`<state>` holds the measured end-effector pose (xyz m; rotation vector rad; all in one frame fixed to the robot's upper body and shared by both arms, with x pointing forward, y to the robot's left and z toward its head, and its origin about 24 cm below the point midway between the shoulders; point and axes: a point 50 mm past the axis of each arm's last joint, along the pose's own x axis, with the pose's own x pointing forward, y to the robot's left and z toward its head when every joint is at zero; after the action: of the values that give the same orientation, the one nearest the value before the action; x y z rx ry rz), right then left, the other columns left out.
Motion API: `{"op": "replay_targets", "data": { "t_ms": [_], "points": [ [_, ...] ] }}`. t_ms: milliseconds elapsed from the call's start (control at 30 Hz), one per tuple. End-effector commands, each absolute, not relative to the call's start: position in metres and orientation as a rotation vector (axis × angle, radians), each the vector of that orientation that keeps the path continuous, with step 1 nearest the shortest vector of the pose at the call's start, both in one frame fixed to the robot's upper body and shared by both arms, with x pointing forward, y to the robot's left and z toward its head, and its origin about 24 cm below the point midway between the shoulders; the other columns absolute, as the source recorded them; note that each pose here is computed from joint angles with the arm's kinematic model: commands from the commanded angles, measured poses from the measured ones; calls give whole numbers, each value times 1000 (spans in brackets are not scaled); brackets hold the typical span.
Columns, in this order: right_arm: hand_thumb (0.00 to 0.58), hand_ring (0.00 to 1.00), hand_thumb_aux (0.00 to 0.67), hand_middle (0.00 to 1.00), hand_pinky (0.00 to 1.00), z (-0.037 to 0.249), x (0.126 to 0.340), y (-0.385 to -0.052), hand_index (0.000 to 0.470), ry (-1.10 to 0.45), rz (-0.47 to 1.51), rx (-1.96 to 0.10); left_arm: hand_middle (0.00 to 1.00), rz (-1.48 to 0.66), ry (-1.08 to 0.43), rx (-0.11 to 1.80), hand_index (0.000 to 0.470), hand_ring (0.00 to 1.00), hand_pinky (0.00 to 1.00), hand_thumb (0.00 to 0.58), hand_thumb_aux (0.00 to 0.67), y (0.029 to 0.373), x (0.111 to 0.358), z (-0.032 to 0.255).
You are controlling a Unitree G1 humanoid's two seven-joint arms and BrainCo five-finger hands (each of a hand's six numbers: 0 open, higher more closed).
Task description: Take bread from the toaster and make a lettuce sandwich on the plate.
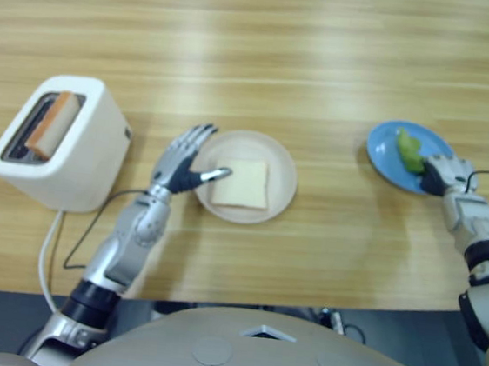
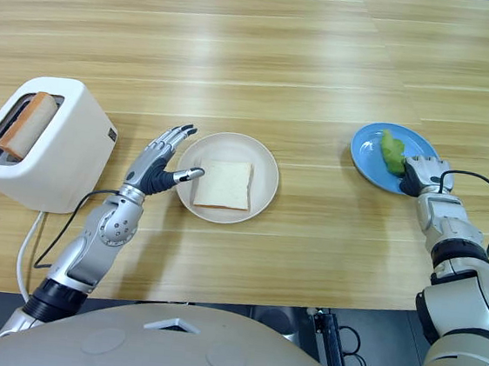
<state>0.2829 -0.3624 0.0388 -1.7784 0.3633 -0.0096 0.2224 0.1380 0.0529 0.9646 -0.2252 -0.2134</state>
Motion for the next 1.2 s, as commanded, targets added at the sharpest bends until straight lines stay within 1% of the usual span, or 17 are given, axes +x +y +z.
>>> {"op": "replay_targets", "data": {
  "t_ms": [33, 233, 433, 533, 600, 667, 733, 967, 1100, 1200],
  "points": [
    [580, 1000, 670, 1000, 1000, 49, 285, -361, 460, 293, -51, -1737, 0, -223, -195, 983, 0, 0, 0, 0, 0, 141, 221, 46],
    [580, 1000, 670, 1000, 1000, 91, 285, -356, 460, 109, -166, -1705, 0, -219, -191, 985, 0, 0, 0, 0, 0, 142, 221, 44],
    [580, 1000, 670, 1000, 1000, 148, 274, -342, 460, -67, -297, -1696, 0, -216, -198, 985, 0, 0, 0, 0, 0, 142, 222, 44],
    [580, 1000, 670, 1000, 1000, 167, 271, -324, 460, -137, -307, -1690, 0, -212, -198, 985, 0, 0, 0, 0, 0, 143, 222, 44],
    [580, 1000, 670, 1000, 1000, 171, 271, -302, 460, -194, -267, -1672, 0, -209, -198, 984, 0, 0, 0, 0, 0, 143, 223, 43],
    [580, 1000, 670, 1000, 1000, 167, 273, -275, 460, -244, -202, -1643, 0, -205, -199, 982, 0, 0, 0, 0, 0, 143, 223, 43],
    [580, 1000, 670, 1000, 1000, 157, 276, -245, 460, -286, -120, -1602, 0, -201, -202, 979, 0, 0, 0, 0, 0, 143, 224, 43],
    [580, 1000, 670, 1000, 1000, 108, 292, -159, 460, -342, 125, -1488, 0, -146, -202, 943, 0, 0, 0, 0, 0, 154, 230, 46],
    [580, 1000, 670, 1000, 1000, 85, 300, -125, 460, -339, 215, -1447, 0, -78, -193, 865, 0, 0, 0, 0, 0, 166, 234, 50],
    [580, 1000, 670, 1000, 1000, 65, 301, -105, 460, -322, 284, -1426, 0, -46, -188, 786, 0, 0, 0, 0, 0, 171, 235, 53]
  ]
}}
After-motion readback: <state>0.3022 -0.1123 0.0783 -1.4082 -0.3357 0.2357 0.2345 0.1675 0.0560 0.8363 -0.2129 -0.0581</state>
